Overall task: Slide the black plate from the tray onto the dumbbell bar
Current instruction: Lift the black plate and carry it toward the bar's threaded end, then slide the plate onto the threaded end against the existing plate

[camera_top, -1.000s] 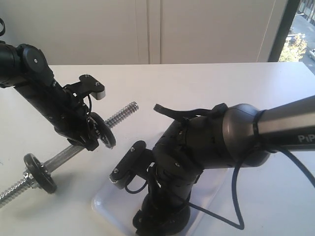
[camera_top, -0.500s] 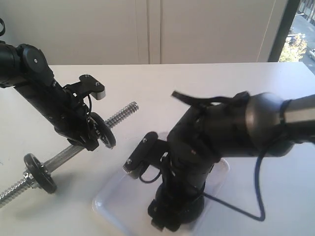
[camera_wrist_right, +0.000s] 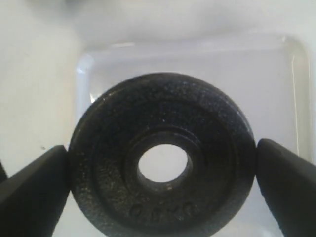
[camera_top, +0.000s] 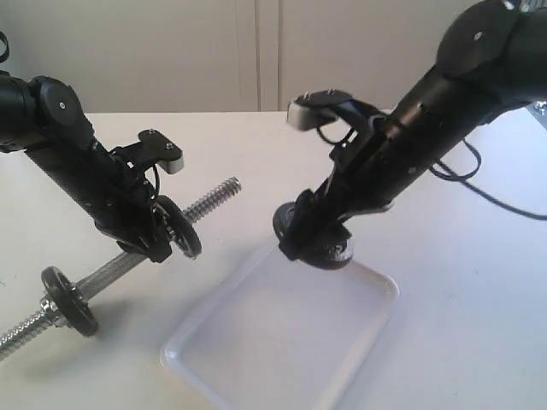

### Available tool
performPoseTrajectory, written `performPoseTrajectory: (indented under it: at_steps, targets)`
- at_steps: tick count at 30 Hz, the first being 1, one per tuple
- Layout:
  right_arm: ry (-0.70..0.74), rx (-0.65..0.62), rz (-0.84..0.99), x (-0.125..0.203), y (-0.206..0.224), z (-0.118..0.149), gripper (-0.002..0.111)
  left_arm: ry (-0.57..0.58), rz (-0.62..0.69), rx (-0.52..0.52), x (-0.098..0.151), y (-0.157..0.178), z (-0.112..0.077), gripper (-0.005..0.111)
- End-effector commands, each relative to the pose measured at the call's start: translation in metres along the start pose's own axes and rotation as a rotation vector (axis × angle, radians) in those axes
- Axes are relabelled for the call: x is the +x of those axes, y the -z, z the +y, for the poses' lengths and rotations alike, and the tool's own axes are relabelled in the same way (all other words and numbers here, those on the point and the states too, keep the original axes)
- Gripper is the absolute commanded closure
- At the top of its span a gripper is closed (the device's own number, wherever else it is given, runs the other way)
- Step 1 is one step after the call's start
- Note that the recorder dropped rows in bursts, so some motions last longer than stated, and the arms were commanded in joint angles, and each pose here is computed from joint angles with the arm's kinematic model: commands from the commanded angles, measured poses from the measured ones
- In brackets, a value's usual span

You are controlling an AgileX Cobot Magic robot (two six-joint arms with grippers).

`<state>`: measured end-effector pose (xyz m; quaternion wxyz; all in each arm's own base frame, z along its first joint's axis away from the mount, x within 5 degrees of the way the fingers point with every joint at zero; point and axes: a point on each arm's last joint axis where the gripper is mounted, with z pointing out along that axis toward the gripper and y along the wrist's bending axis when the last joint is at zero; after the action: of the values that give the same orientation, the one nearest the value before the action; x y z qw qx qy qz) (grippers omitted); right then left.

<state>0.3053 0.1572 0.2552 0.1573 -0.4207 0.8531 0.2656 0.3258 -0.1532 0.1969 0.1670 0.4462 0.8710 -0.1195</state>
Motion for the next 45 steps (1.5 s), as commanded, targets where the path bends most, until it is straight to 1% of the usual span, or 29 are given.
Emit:
performPoseTrajectory:
  at_steps: [1,4,8,12,16,23,26,29,35,39,45]
  targets:
    - [-0.027,-0.214,-0.174,-0.012,0.018,-0.031,0.108,0.0,-0.073,0.022,-0.01,0.019,-0.007,0.107]
    - [-0.108,-0.245,-0.279,-0.015,0.013,-0.066,0.108,-0.016,-0.08,0.045,-0.01,0.019,-0.009,0.107]
    - [-0.189,-0.276,-0.277,-0.009,-0.01,-0.096,0.108,-0.013,-0.083,0.059,-0.01,0.02,-0.01,0.107]
    - [-0.256,-0.337,-0.341,-0.011,-0.033,-0.114,0.108,-0.015,-0.095,0.083,-0.011,0.02,-0.013,0.107]
    - [-0.289,-0.372,-0.411,-0.016,-0.042,-0.124,0.108,-0.033,-0.109,0.115,-0.013,0.02,-0.016,0.107]
    - [-0.31,-0.397,-0.476,-0.026,-0.043,-0.127,0.108,-0.03,-0.112,0.117,-0.013,0.02,-0.016,0.107]
    - [-0.304,-0.411,-0.479,-0.03,-0.046,-0.121,0.108,-0.03,-0.112,0.117,-0.013,0.02,-0.016,0.107]
    - [-0.283,-0.434,-0.456,-0.036,-0.057,-0.111,0.108,-0.034,-0.121,0.123,-0.014,0.02,-0.016,0.107]
    - [-0.299,-0.454,-0.446,-0.035,-0.069,-0.11,0.108,-0.039,-0.128,0.127,-0.014,0.021,-0.017,0.107]
    - [-0.28,-0.467,-0.439,-0.039,-0.074,-0.102,0.108,-0.038,-0.129,0.128,-0.014,0.021,-0.017,0.107]
    - [-0.287,-0.485,-0.466,-0.043,-0.077,-0.1,0.108,-0.042,-0.132,0.13,-0.015,0.021,-0.017,0.107]
